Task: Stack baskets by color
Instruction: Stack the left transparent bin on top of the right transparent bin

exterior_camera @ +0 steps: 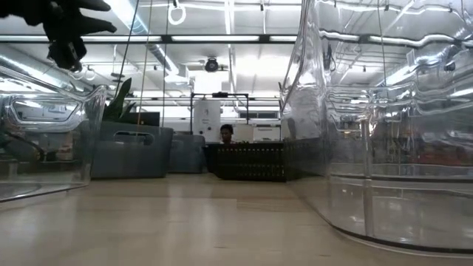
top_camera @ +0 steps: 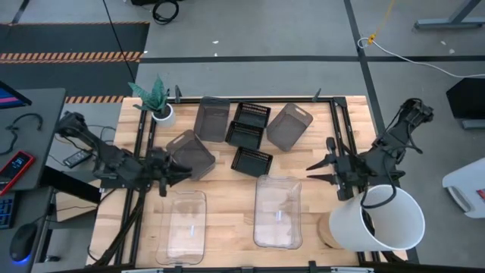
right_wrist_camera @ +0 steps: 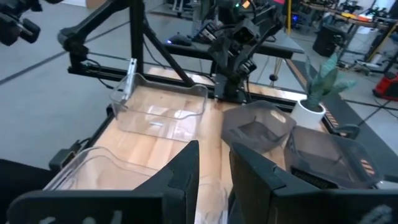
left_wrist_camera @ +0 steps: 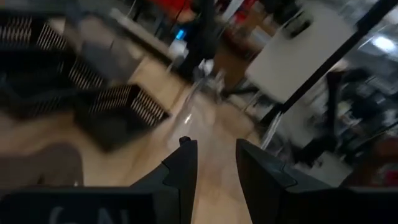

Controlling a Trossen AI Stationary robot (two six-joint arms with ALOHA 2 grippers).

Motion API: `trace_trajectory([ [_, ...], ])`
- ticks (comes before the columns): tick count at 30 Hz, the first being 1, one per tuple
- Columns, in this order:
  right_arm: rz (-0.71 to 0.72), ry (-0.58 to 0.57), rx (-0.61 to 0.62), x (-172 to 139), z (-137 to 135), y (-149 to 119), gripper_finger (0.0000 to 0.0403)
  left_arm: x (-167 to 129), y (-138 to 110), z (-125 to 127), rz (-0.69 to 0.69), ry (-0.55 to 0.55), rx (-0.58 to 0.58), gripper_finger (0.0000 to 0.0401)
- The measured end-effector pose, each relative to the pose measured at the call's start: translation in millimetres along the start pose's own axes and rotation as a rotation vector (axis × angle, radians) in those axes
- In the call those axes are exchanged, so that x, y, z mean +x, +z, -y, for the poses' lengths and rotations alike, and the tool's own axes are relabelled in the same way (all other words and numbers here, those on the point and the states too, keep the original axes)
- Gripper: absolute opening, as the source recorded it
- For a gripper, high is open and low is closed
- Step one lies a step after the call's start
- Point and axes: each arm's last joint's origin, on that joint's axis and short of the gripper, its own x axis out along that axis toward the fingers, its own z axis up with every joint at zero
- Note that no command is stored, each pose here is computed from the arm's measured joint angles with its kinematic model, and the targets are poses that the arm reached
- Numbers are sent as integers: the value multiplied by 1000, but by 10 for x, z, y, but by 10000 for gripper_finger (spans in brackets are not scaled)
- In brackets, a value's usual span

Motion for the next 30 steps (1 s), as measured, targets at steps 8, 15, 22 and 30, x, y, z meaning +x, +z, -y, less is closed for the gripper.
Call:
trace_trajectory([
  [8,-11,39,-2,-27,-61,-19,95,223,63,427,-296,65,-211,117],
  [15,-18,42,7,-32,-67,-27,95,510,0,947,-474,95,-155,117],
  [22,-18,42,19,-30,-67,-27,95,712,-133,1340,-627,256,-15,116],
  [30,-23,41,30,-20,-75,-31,95,936,-306,1520,-748,437,85,116],
])
